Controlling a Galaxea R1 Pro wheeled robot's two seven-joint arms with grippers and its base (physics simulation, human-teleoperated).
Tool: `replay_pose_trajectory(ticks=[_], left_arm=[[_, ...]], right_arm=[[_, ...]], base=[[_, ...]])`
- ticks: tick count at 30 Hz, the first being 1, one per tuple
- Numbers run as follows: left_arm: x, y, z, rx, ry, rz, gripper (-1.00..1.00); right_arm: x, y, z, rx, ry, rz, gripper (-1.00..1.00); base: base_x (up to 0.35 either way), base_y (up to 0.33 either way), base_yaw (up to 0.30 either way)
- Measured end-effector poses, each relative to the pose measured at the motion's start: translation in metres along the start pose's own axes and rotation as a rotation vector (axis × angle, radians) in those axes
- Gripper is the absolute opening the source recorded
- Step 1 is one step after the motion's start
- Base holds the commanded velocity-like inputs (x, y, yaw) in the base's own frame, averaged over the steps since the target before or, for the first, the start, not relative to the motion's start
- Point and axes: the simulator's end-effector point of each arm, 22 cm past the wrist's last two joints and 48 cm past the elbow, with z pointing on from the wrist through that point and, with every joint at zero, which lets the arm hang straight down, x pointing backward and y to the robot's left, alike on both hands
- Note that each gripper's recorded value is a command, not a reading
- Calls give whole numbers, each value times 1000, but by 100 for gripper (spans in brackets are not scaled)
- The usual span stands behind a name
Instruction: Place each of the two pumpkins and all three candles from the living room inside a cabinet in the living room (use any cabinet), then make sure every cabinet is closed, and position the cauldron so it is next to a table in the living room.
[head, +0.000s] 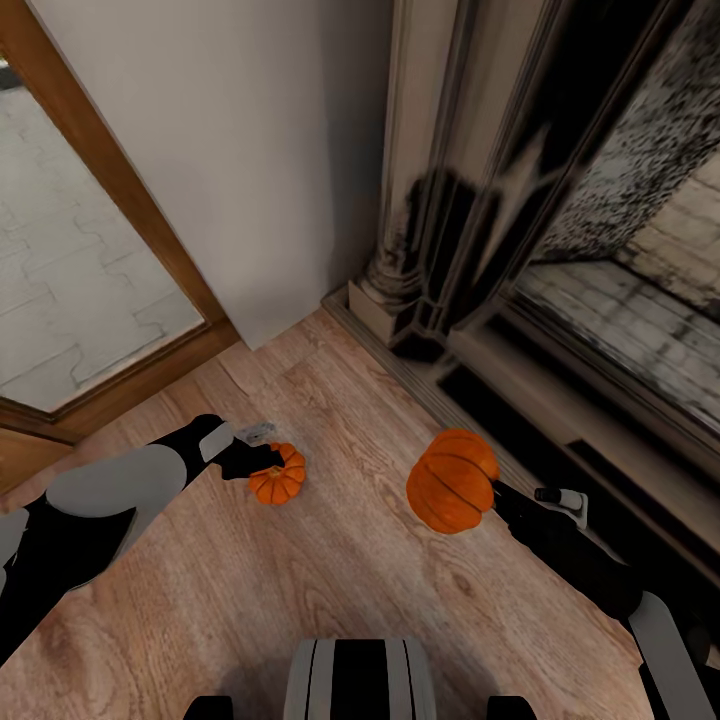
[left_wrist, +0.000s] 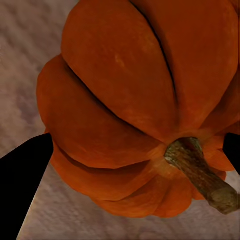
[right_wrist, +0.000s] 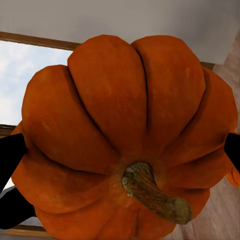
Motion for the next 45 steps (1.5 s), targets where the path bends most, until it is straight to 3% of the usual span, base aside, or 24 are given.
replay_pose_trajectory(ticks=[13,15,18,29,31,34,37,41,45], left_arm=[[0,0,0,-2,-1,3,-100],[-2,8,-4,-36,-6,44,-100],[-6,2,-12,-15,-19,26,-100],[-19,-6,-40,-7,-65,38,-100],[-37,-10,-47,5,-145,39,-100],[-53,-13,-58,12,-218,48,-100],[-59,-19,-66,20,-247,55,-100],[-66,-23,-78,21,-279,62,-100],[-88,-31,-95,33,-385,70,-100]], right_arm=[[0,0,0,0,0,0,-100],[-1,4,0,-7,-1,-3,-100],[-3,10,0,-13,-3,-13,-100],[-8,31,1,-38,-4,-49,-100],[-8,35,2,-41,-2,-55,-100],[-9,40,2,-44,-2,-64,-100],[-9,43,3,-43,-1,-73,-100],[-12,27,2,37,-10,-76,-100],[-13,20,1,88,-17,-78,-100]], base=[[0,0,0],[0,0,0],[0,0,0],[0,0,0],[0,0,0],[0,0,0],[0,0,0],[0,0,0],[0,0,0]])
